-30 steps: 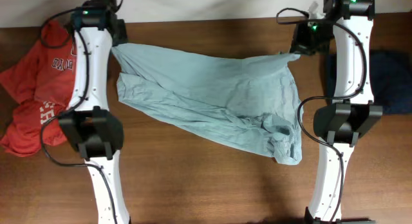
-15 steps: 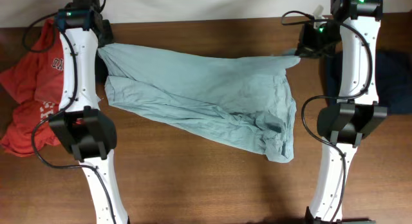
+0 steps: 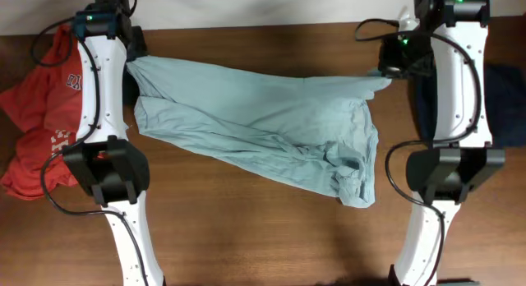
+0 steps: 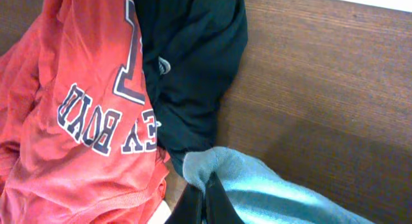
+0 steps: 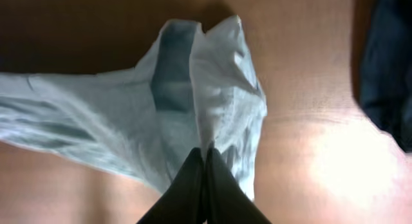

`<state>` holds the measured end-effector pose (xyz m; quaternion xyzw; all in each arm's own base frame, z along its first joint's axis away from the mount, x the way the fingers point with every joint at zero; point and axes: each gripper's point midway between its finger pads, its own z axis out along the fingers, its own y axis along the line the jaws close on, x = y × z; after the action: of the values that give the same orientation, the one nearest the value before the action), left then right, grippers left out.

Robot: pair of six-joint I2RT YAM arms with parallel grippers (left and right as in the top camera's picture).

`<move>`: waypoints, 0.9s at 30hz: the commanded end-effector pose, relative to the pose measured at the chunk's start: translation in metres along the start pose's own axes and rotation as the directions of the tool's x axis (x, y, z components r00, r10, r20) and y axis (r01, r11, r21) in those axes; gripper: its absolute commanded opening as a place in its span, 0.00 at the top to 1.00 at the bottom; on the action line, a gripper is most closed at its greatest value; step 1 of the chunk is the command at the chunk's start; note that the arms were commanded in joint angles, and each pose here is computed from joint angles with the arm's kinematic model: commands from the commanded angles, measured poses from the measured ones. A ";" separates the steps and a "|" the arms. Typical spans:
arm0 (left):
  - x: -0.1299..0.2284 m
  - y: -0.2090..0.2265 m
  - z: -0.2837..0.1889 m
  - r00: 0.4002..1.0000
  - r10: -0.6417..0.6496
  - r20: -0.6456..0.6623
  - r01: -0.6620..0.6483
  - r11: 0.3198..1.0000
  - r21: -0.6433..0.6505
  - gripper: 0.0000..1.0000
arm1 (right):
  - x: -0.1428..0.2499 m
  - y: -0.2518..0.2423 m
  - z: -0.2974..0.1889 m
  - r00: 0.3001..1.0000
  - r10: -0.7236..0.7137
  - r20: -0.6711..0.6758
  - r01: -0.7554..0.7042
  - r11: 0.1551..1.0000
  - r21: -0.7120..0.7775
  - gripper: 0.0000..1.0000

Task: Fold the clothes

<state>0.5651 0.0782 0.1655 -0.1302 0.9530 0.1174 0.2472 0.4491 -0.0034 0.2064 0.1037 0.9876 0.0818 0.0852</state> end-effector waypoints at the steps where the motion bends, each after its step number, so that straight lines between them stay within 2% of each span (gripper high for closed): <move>1: -0.003 0.001 -0.002 1.000 0.012 0.007 -0.012 1.000 0.004 0.99 | 0.014 -0.010 -0.038 0.998 -0.013 0.063 0.009 0.998 0.065 0.96; 6: 0.004 -0.003 -0.002 1.000 0.018 -0.019 -0.018 0.999 0.029 0.99 | 0.035 -0.013 -0.046 0.999 -0.027 0.036 0.024 0.996 0.082 0.96; 17: 0.014 -0.003 -0.001 0.998 0.030 -0.061 -0.028 0.999 0.032 0.99 | 0.088 -0.004 0.037 0.968 -0.056 -0.244 0.083 0.991 0.104 0.96; 27: 0.032 -0.004 0.015 0.989 0.067 -0.132 -0.065 0.998 0.019 0.99 | 0.109 -0.011 0.073 0.946 -0.046 -0.321 0.087 0.989 0.116 0.96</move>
<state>0.5459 0.0716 0.1544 -0.1132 0.9672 0.1067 0.2010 0.3583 0.0271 0.1221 0.0593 0.9948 0.0382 -0.0733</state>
